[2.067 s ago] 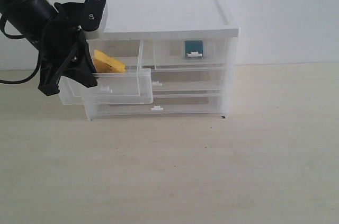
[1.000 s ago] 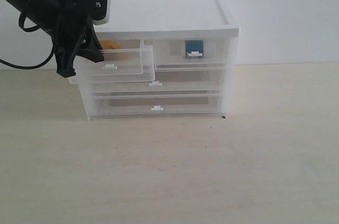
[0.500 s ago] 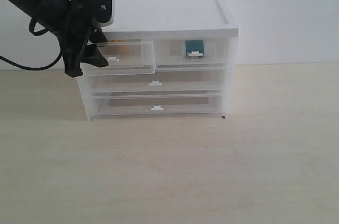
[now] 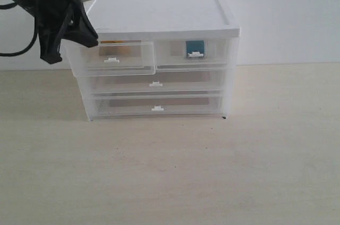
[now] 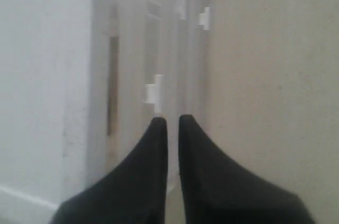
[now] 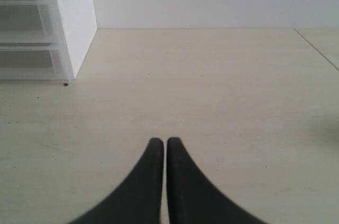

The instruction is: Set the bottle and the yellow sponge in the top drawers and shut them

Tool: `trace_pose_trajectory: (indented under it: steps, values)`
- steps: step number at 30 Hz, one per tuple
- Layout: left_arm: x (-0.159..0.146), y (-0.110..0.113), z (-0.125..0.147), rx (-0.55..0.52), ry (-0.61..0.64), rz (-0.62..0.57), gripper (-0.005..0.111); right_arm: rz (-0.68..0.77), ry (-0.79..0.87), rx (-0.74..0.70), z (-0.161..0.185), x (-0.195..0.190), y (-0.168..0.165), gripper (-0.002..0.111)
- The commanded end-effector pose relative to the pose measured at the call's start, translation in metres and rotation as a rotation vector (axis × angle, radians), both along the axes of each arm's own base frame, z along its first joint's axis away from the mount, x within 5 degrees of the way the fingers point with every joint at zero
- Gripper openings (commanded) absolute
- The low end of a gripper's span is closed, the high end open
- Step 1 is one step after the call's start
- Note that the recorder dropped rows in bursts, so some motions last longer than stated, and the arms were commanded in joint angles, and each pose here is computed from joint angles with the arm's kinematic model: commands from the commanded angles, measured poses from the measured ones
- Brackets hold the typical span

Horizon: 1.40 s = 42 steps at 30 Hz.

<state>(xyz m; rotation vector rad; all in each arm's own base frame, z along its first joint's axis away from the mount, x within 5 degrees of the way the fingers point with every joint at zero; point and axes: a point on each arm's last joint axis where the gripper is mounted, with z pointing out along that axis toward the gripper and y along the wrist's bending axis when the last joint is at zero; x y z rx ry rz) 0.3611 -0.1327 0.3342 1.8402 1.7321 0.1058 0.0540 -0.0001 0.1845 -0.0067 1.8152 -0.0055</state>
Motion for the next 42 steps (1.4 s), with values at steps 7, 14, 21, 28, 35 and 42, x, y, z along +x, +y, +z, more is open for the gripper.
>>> trace_pose_trajectory:
  steps: [7, 14, 21, 28, 35, 42]
  values:
    - [0.039, -0.012, -0.049, -0.071, -0.044, 0.08, 0.004, -0.002, -0.01, -0.001, 0.0, 0.0, 0.0, 0.0]
    - [0.053, -0.012, -0.048, -0.126, -0.151, 0.157, 0.004, -0.002, -0.01, -0.001, 0.0, 0.0, 0.0, 0.0]
    - [0.051, -0.012, -0.048, -0.155, -0.12, 0.198, 0.004, -0.002, -0.01, -0.001, 0.0, 0.0, 0.0, 0.0]
    - [0.025, -0.003, -0.019, -0.207, 0.016, 0.348, 0.004, -0.002, -0.01, -0.001, 0.0, 0.0, 0.0, 0.0]
    - [-0.001, 0.029, 0.016, -0.213, 0.042, 0.791, 0.004, -0.002, -0.01, -0.001, 0.0, 0.0, 0.0, 0.0]
    - [-0.031, 0.044, 0.048, -0.457, 0.052, 1.103, 0.004, -0.002, -0.01, -0.001, 0.0, 0.0, 0.0, 0.0]
